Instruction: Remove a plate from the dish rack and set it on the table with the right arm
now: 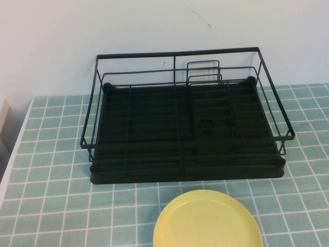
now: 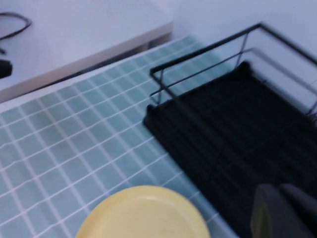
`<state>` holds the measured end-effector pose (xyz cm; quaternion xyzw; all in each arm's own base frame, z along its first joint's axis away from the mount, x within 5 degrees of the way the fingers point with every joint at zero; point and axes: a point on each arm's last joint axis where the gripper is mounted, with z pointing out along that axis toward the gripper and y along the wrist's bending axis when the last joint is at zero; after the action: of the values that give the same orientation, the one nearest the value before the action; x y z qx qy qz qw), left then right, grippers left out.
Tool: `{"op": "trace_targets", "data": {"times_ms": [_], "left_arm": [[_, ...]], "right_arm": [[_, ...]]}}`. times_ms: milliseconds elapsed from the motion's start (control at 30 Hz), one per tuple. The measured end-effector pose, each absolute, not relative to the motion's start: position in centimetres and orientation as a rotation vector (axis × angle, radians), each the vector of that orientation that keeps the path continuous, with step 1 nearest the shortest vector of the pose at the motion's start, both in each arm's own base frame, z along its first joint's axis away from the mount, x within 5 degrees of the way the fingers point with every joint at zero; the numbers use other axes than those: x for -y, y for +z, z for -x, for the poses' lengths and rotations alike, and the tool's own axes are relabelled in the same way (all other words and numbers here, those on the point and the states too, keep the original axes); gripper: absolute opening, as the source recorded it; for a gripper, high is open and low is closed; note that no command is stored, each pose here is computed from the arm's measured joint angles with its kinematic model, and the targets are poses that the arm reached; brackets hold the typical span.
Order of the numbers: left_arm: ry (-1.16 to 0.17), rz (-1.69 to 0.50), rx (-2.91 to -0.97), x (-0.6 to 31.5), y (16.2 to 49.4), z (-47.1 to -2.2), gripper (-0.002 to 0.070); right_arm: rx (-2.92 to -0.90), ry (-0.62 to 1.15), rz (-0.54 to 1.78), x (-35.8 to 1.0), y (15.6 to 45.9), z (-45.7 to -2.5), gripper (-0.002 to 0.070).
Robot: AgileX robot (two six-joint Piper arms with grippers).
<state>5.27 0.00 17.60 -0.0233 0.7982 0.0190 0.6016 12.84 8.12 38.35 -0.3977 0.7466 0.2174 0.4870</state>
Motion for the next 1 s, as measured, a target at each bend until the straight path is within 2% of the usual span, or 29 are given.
{"op": "trace_targets", "data": {"times_ms": [133, 267, 400, 600, 867, 1000], "left_arm": [[0.043, 0.055, -1.849, 0.0, 17.6, -5.3, -0.0003], [0.043, 0.055, -1.849, 0.0, 17.6, -5.3, -0.0003], [0.043, 0.055, -1.849, 0.0, 17.6, -5.3, -0.0003], [0.043, 0.055, -1.849, 0.0, 17.6, -5.3, -0.0003], [0.043, 0.055, -1.849, 0.0, 17.6, -5.3, -0.0003], [0.043, 0.055, -1.849, 0.0, 17.6, -5.3, -0.0003]], "right_arm": [[-1.627, 0.342, 0.855, -6.1, 38.2, -7.8, 0.0], [-1.519, 0.276, 0.739, -4.9, 37.0, -4.9, -0.0001], [-1.489, 0.243, 0.732, -4.4, 35.5, -3.3, -0.0001], [-1.61, 0.245, 0.701, -4.1, 32.7, -3.7, -0.0001], [-1.6, 0.107, 0.602, -3.3, 29.8, -5.7, -0.0001], [-1.558, 0.012, 0.471, -2.4, 27.2, -7.0, -0.0001]]}}
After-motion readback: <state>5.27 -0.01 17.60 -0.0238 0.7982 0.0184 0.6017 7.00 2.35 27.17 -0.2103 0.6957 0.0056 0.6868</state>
